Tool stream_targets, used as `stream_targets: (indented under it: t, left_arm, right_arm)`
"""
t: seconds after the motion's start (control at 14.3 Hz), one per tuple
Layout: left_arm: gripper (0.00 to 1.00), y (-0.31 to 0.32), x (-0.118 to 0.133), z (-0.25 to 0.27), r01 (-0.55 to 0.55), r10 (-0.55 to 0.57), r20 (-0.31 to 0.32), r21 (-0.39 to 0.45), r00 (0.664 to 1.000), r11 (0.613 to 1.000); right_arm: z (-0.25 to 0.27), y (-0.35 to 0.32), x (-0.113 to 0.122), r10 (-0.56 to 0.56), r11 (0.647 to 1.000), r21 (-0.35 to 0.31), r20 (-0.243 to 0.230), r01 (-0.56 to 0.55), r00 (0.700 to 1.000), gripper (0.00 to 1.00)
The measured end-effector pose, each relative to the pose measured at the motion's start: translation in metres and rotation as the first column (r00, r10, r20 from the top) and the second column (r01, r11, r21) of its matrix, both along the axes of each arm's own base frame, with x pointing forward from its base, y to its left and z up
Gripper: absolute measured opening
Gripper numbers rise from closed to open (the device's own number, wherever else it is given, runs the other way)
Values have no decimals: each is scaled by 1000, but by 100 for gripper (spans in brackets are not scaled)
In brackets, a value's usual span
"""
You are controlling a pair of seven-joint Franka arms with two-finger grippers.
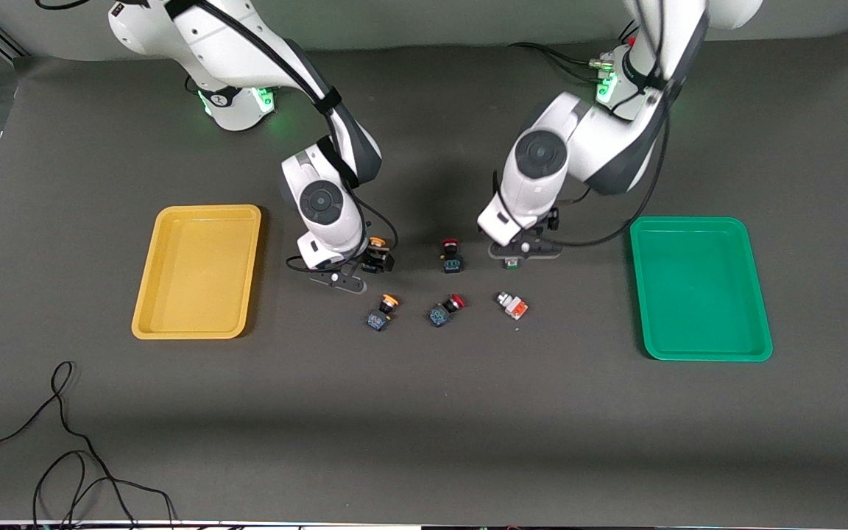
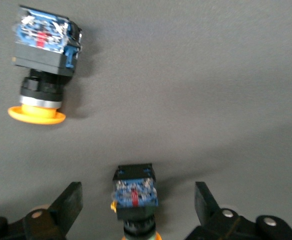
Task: Place green and yellow buttons in trays
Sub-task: 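Grasp yellow button with the right gripper while the left gripper grasps green button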
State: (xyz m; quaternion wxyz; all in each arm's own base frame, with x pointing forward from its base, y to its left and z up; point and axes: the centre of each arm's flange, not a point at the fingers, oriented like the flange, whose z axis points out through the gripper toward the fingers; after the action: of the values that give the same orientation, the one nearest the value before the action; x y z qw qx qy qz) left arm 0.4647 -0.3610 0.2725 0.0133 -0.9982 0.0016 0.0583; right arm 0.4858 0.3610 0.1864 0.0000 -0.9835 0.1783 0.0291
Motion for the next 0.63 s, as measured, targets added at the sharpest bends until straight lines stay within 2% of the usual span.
stream_targets:
  t: [0.14, 0.28, 0.42, 0.49, 0.63]
  left_arm:
    - [100, 0, 0, -43, -3, 3, -18, 11, 1000, 1000]
    - [100, 2, -1, -64, -5, 5, -32, 20, 999, 1000]
    - [100, 3, -1, -70, -7, 8, -38, 25, 999, 1000]
    - [100, 4, -1, -73, -8, 9, -41, 27, 999, 1000]
    - [99, 5, -1, -82, -9, 11, -42, 28, 999, 1000]
  right_arm:
    - [-14, 4, -6, -26, 1000, 9, 23, 25, 999, 98]
    - [-21, 13, -17, -37, 999, 11, 33, 37, 999, 95]
    - [-23, 17, -22, -39, 999, 10, 33, 39, 999, 76]
    - [-21, 16, -20, -42, 999, 11, 36, 42, 998, 63]
    - [-16, 13, -16, -51, 999, 14, 43, 50, 998, 42]
